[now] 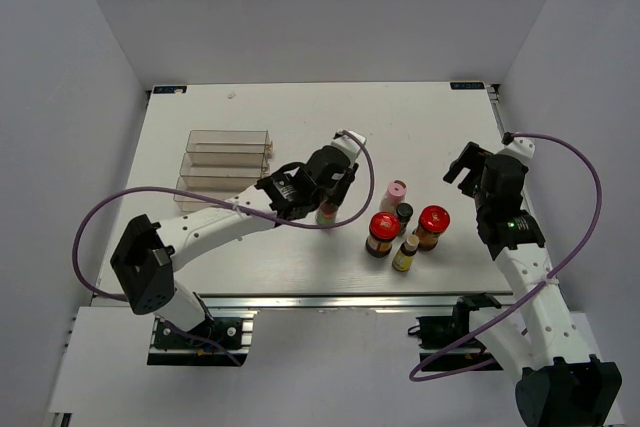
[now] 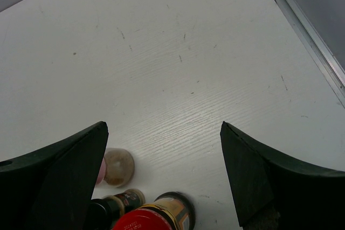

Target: Organize the condiment bottles

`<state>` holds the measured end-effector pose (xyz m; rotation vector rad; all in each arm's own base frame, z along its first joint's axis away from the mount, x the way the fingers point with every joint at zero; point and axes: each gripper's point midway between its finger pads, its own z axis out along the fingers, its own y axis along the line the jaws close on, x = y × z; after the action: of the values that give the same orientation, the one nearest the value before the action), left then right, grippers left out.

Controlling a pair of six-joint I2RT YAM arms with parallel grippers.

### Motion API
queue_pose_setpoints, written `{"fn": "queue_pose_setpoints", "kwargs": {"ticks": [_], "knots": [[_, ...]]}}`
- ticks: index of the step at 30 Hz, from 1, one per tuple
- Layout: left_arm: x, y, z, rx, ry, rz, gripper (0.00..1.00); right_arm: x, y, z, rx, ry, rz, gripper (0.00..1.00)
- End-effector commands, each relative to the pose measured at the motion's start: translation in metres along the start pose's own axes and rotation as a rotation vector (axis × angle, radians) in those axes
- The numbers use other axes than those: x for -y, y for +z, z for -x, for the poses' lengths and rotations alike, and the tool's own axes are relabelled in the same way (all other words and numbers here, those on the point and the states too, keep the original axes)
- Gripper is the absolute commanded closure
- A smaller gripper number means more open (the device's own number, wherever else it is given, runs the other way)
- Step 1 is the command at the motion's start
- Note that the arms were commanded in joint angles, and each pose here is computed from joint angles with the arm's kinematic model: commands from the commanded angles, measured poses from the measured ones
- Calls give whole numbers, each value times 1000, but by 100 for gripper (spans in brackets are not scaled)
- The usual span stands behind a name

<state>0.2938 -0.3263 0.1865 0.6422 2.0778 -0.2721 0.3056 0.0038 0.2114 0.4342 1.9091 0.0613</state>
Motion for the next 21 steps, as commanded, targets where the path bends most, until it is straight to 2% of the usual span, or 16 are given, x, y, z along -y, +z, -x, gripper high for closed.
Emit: {"fn": "queue_pose_setpoints", "kwargs": {"ticks": [1, 4, 6, 7, 10, 14, 19, 21], "knots": [[-27, -29, 83, 238, -59, 130, 100, 3, -3, 8, 31, -3, -10, 11], [-49, -40, 103, 284, -68, 213, 100, 3, -3, 8, 31, -2, -13, 11], [-89, -42, 114, 307, -124, 286, 100, 4, -4, 8, 32, -1, -13, 11], [-86, -43, 115, 306, -125, 269, 100, 4, -4, 8, 33, -1, -14, 11], [-153, -51, 131, 346, -194, 371, 100, 3, -5, 11, 41, 0, -11, 11], [-212, -75, 155, 428, -226, 468, 100, 5, -5, 11, 43, -5, -20, 11], [-297, -92, 155, 481, -309, 612, 100, 9, -4, 10, 41, -8, -44, 11], [-319, -92, 158, 511, -354, 634, 100, 10, -3, 11, 42, -9, -47, 11]]}}
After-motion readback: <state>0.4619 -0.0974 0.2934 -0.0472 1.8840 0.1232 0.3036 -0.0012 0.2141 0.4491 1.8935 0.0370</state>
